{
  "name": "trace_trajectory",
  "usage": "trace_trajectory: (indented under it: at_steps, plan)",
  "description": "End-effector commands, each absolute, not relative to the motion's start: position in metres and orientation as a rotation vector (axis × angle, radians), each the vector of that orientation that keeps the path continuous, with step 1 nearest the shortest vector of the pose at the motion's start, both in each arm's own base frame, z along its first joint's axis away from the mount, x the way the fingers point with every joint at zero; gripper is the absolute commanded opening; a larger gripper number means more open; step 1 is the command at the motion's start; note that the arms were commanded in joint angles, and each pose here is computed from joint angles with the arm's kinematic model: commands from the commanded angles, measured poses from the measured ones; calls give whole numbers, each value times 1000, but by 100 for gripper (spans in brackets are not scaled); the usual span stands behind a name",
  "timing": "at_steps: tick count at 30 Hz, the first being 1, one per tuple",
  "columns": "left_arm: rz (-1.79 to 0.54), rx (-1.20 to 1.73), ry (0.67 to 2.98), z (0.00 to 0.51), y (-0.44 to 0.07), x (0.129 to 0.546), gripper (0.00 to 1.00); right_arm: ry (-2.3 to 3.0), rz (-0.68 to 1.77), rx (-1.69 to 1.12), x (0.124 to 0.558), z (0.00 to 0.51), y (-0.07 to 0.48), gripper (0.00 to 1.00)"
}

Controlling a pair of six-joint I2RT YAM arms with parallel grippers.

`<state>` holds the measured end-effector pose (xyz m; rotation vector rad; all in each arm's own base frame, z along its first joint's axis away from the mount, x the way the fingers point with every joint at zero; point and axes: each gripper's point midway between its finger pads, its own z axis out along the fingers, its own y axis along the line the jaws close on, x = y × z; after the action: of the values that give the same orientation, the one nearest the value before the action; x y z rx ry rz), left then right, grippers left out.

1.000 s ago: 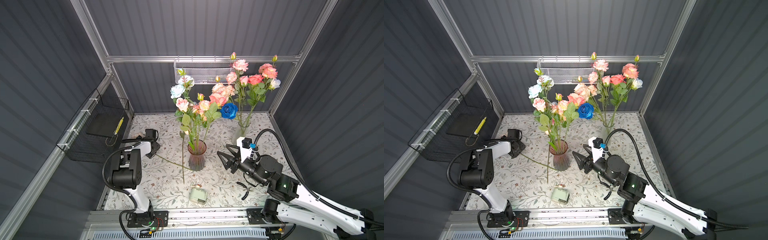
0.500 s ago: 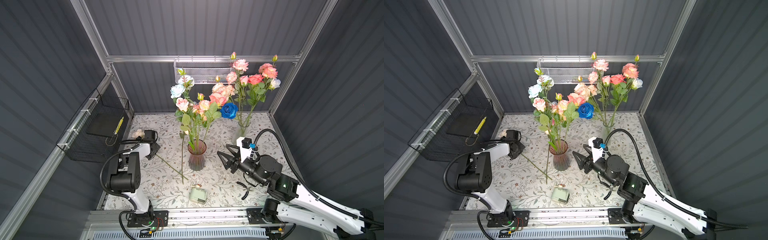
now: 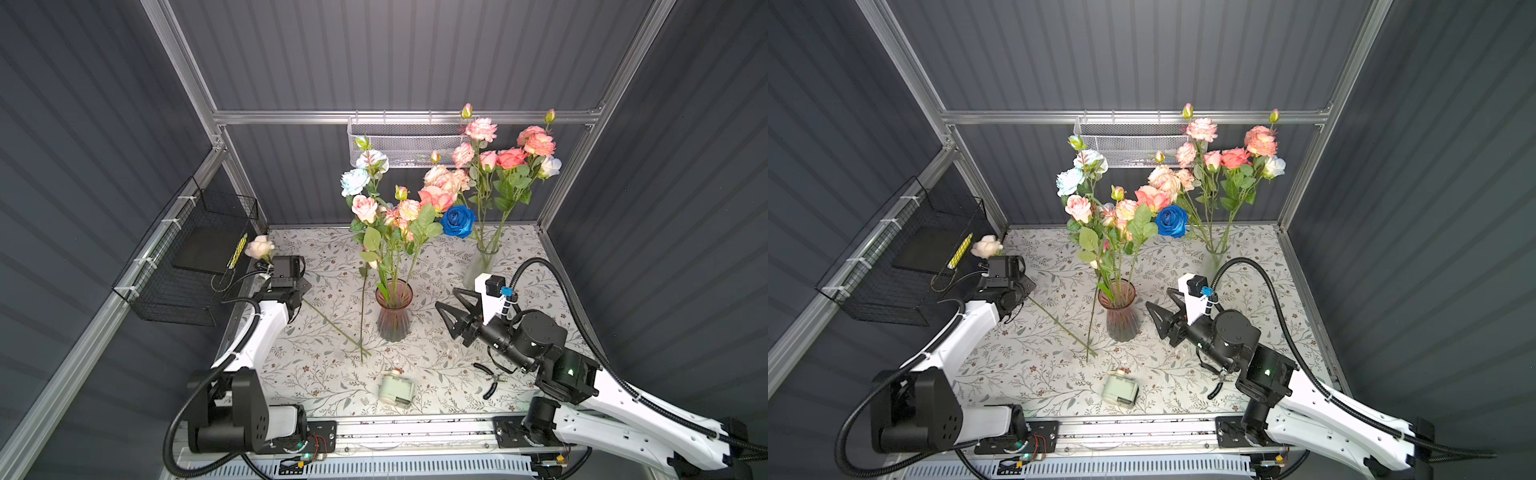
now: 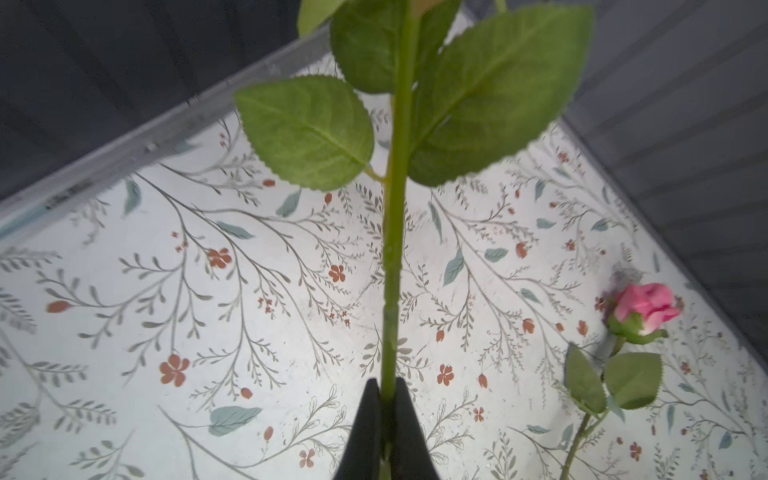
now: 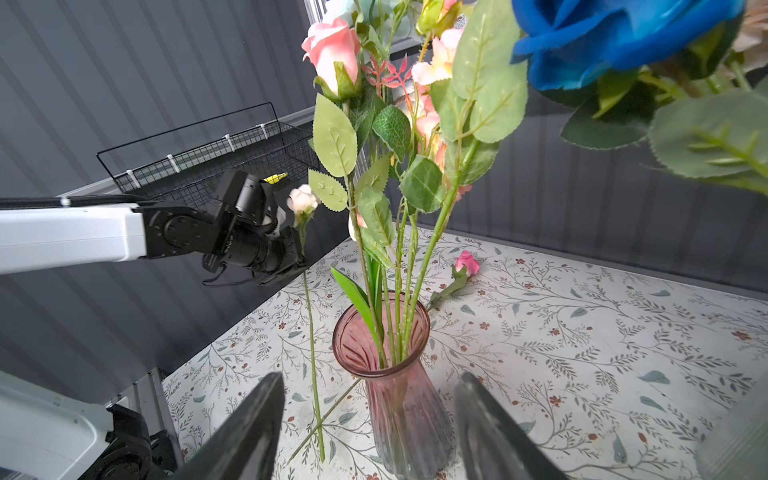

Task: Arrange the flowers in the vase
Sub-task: 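Grasp the cream rose stem on the table with the left gripper, then lift the cream rose high with the left gripper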

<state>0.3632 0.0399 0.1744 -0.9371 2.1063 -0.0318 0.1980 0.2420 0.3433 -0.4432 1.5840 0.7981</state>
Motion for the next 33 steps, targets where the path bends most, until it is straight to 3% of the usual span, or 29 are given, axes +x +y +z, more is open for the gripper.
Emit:
trace_trajectory:
  at_steps: [1, 7, 13, 20, 25, 33]
  plan:
    - [114, -895, 2056, 202, 57, 344, 0, 1568, 789, -437, 197, 350, 240, 67]
    - [211, -759, 1932, 272, 44, 334, 0, 1564, 796, -436, 198, 353, 241, 68]
    - [174, -679, 1891, 308, 29, 328, 0, 1553, 818, -449, 194, 357, 243, 68]
    - [-216, -488, 1753, 377, -12, 304, 0, 1516, 960, -618, 169, 379, 266, 68]
    - [-502, -242, 1617, 437, -53, 268, 0, 1506, 1168, -854, 136, 396, 313, 68]
    - [-706, 89, 1374, 501, -89, 196, 0, 1526, 1333, -1108, 113, 425, 399, 70]
